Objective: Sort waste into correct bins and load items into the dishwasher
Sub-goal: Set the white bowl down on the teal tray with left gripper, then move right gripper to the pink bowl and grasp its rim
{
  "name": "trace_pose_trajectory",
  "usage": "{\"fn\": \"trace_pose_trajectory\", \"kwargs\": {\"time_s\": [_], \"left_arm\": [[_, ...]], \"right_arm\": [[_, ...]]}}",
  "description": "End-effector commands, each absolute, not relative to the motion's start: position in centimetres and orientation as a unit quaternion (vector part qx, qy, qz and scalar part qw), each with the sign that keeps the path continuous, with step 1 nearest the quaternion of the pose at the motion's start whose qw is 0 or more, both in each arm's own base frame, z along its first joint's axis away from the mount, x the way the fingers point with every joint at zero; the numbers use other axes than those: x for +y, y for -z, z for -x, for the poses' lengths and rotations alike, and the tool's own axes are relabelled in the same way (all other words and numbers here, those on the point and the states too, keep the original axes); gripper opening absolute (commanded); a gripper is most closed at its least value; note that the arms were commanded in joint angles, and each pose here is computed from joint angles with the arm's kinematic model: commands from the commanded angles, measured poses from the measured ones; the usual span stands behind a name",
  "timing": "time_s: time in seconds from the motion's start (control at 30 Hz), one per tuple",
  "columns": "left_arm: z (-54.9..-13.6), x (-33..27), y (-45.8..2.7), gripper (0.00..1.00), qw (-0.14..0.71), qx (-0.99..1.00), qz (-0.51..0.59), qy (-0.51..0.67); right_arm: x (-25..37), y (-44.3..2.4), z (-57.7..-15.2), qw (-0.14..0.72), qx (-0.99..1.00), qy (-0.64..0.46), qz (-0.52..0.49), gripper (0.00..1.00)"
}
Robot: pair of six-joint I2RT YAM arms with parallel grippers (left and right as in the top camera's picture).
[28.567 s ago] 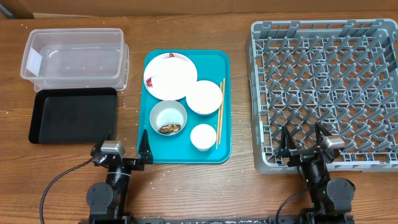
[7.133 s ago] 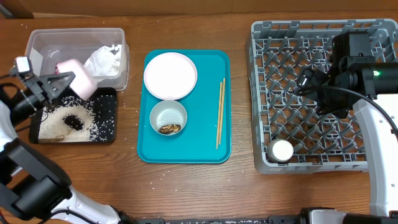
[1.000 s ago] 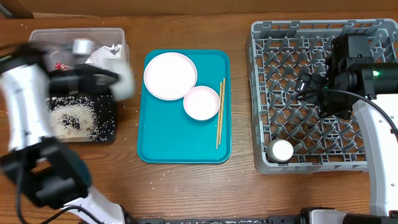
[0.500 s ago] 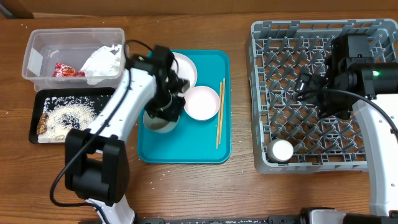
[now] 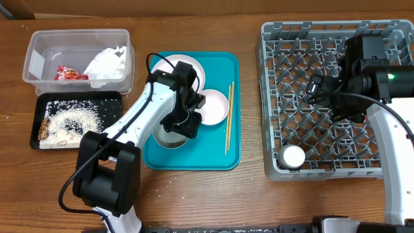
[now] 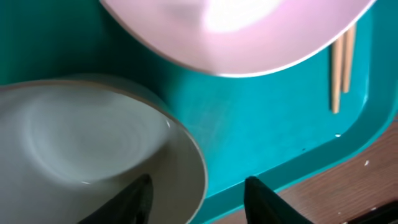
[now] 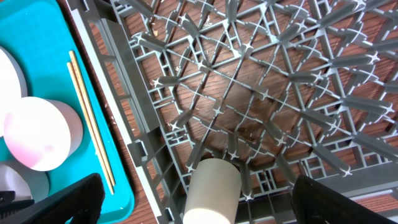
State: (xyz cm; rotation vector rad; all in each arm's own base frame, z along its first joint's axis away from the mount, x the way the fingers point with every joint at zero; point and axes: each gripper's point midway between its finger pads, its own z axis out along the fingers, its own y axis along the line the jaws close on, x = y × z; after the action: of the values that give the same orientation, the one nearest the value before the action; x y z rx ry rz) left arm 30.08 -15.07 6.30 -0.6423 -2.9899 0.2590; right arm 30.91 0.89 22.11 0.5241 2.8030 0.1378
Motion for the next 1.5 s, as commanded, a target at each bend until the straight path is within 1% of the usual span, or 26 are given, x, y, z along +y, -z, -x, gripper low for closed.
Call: {"fn": "trace_pose_trajectory", "kwargs": {"time_s": [0.0, 0.07, 0.17, 0.27, 0.33, 0.47, 0.5, 0.63, 0.7, 0.73, 0.87, 0.97, 1.2, 1.27, 1.4, 1.47], "left_arm": [[-32.8, -16.4, -9.4, 0.51, -0.015, -0.972, 0.216, -0.092], [-34.3, -16.9, -11.4, 0.52, -0.044, -0.970, 0.220, -0.096], [-36.8, -17.9, -14.5, 0.61, -0.101, -0.964, 0.224, -0.105], [-38.6, -19.3, -16.3, 0.55, -0.147, -0.954, 0.232, -0.117], [-38.8, -20.2, -16.5, 0.54, -0.160, -0.948, 0.249, -0.119], [-38.1, -21.6, -14.8, 0.53, -0.144, -0.940, 0.290, -0.103], [-38.0, -21.5, -14.1, 0.50, -0.135, -0.942, 0.291, -0.094], [-38.1, -20.9, -12.2, 0.40, -0.107, -0.959, 0.250, -0.085], [-38.5, -20.2, -12.2, 0.38, -0.106, -0.967, 0.216, -0.087], [-38.9, -19.6, -12.3, 0.38, -0.108, -0.971, 0.194, -0.088], [-40.3, -16.8, -13.0, 0.41, -0.113, -0.983, 0.110, -0.092], [-40.6, -15.2, -13.0, 0.42, -0.105, -0.986, 0.083, -0.104], [-40.8, -12.9, -12.9, 0.42, -0.094, -0.988, 0.062, -0.105], [-40.8, -12.6, -12.9, 0.42, -0.095, -0.988, 0.061, -0.101], [-41.2, -11.5, -12.8, 0.43, -0.100, -0.990, 0.052, -0.082], [-41.6, -10.8, -12.8, 0.44, -0.105, -0.991, 0.037, -0.075]], "right_arm": [[0.8, -22.3, -31.2, 0.149, 0.971, -0.049, -0.179, 0.99], [0.8, -22.3, -31.2, 0.149, 0.971, -0.049, -0.179, 0.99], [0.8, -22.3, -31.2, 0.150, 0.971, -0.049, -0.179, 0.99], [0.8, -22.3, -31.3, 0.152, 0.971, -0.049, -0.179, 0.99], [0.8, -22.4, -31.4, 0.154, 0.970, -0.050, -0.179, 0.99], [0.8, -22.5, -31.7, 0.160, 0.969, -0.051, -0.179, 0.99], [0.9, -22.5, -31.8, 0.161, 0.969, -0.053, -0.179, 0.99], [2.5, -22.9, -32.6, 0.172, 0.966, -0.097, -0.169, 0.99], [3.6, -23.3, -33.2, 0.180, 0.963, -0.124, -0.158, 0.95], [4.5, -23.5, -33.6, 0.186, 0.961, -0.140, -0.149, 0.93], [7.6, -24.2, -34.9, 0.206, 0.954, -0.171, -0.135, 0.93], [10.6, -24.0, -35.8, 0.211, 0.951, -0.189, -0.119, 0.93], [17.8, -20.7, -37.5, 0.197, 0.957, -0.197, -0.084, 0.89], [19.6, -19.1, -37.6, 0.182, 0.962, -0.193, -0.071, 0.87], [21.3, -15.2, -37.9, 0.154, 0.971, -0.162, -0.086, 0.84], [22.1, -13.4, -37.9, 0.140, 0.975, -0.151, -0.086, 0.79]]}}
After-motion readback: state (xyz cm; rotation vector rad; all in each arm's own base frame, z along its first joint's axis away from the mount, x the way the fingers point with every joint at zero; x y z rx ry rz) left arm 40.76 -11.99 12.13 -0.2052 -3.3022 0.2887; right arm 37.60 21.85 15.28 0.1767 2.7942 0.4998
